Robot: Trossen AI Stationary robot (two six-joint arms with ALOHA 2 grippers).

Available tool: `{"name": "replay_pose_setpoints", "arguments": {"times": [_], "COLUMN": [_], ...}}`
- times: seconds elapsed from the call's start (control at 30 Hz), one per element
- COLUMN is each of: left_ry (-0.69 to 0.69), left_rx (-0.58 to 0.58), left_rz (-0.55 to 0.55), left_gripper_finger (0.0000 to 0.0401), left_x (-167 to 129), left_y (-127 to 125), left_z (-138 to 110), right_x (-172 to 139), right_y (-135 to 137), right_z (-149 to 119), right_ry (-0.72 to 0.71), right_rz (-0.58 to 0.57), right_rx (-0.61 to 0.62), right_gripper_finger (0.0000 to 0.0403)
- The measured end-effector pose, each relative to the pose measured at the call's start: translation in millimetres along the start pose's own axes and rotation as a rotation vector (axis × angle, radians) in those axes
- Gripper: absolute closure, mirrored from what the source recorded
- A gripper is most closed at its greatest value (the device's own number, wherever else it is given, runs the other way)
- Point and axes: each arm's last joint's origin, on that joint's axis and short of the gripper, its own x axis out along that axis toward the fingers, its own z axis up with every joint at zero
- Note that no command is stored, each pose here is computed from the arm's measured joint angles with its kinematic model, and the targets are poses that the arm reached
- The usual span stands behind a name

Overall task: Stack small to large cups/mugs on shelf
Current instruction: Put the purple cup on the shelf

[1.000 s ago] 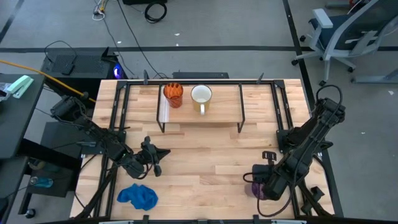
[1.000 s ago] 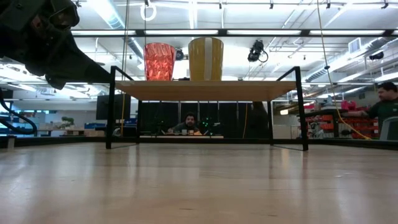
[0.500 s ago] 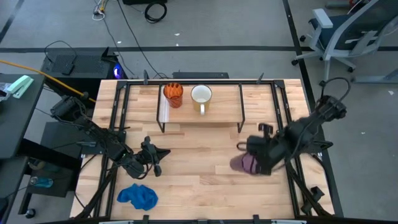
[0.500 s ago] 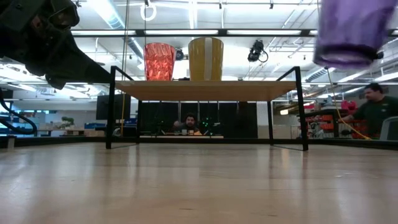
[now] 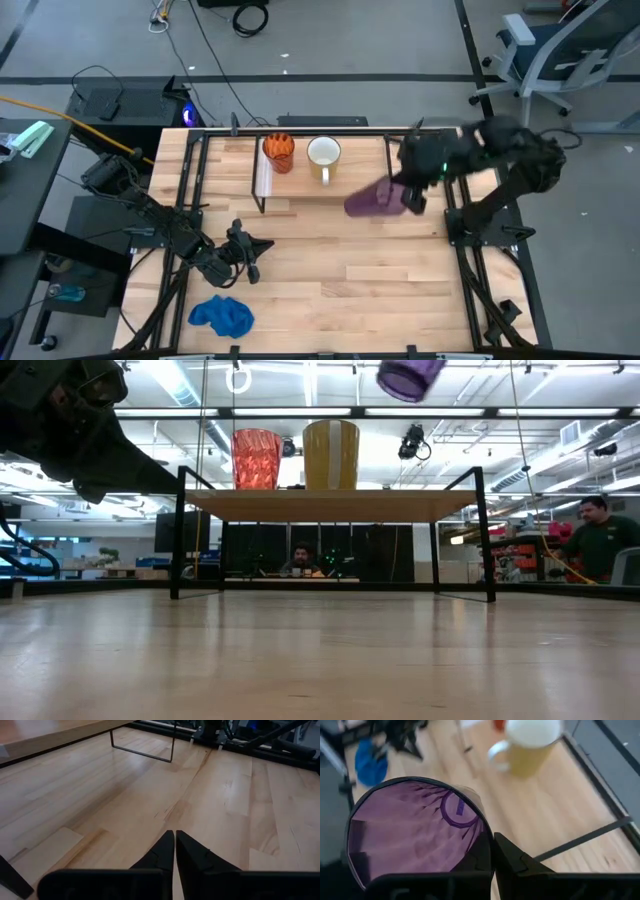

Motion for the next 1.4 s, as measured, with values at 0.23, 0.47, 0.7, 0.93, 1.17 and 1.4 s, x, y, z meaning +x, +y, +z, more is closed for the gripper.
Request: {"name": "replay_pose_setpoints", "arguments": {"times": [0.23,0.47,0.7,0.93,1.17,1.4], "left_ry": [0.000,0.008,0.009,0.009,0.006,0.005], "left_rx": [0.000,0.017,0.016,0.017,0.012,0.010], "left_rz": [0.000,0.006,0.007,0.012,0.032,0.039], "left_gripper_finger": [0.0376,0.0387,0.0384,0.0374,0.0384,0.0388], "left_x": [0,0,0,1,4,6], "left_y": [0,1,1,2,4,5], "left_z": [0,-1,-1,-1,0,1], "right_x": [-15,-16,-12,30,66,69], "right_y": [-52,-97,-133,-143,-146,-146], "right_z": [24,33,38,58,70,63], "right_ry": [-0.078,-0.096,-0.097,0.024,0.115,0.145], "right_rz": [-0.033,-0.094,-0.183,-0.171,-0.177,-0.177], "right_rx": [0.201,0.364,0.477,0.428,0.388,0.373], "right_gripper_finger": [0.0398,0.0398,0.0398,0.0398,0.0398,0.0398]}}
